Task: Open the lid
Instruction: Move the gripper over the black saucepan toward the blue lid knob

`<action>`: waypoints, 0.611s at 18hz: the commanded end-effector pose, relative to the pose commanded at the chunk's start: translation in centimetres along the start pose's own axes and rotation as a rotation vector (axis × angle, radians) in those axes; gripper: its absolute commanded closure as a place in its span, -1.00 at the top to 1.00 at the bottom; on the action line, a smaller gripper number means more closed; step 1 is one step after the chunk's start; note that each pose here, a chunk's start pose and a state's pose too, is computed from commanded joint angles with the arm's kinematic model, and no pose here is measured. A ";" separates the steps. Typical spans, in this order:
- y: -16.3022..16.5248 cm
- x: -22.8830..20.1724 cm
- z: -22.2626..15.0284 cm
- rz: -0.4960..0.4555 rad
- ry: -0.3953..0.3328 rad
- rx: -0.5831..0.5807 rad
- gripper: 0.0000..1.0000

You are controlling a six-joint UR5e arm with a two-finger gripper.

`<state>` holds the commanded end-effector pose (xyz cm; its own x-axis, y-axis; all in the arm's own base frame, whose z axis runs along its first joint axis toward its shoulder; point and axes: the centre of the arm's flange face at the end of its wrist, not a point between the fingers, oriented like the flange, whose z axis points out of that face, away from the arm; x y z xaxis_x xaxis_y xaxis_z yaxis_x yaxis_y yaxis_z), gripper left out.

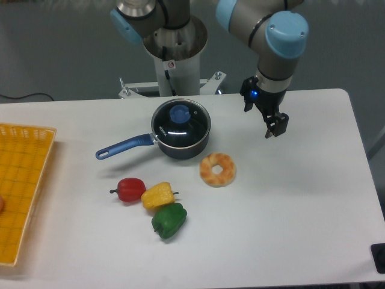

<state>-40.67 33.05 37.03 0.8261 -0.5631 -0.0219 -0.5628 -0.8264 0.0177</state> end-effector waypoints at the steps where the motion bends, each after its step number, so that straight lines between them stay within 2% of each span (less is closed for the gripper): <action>1: -1.1 1.0 0.4 0.015 0.006 0.000 1.00; 5: -2.5 4.7 1.1 0.042 0.021 0.010 1.00; 11: -5.9 9.0 2.7 0.099 -0.006 0.008 1.00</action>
<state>-29.99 32.89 33.99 0.7660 -0.6423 -0.0260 -0.6423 -0.7664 0.0122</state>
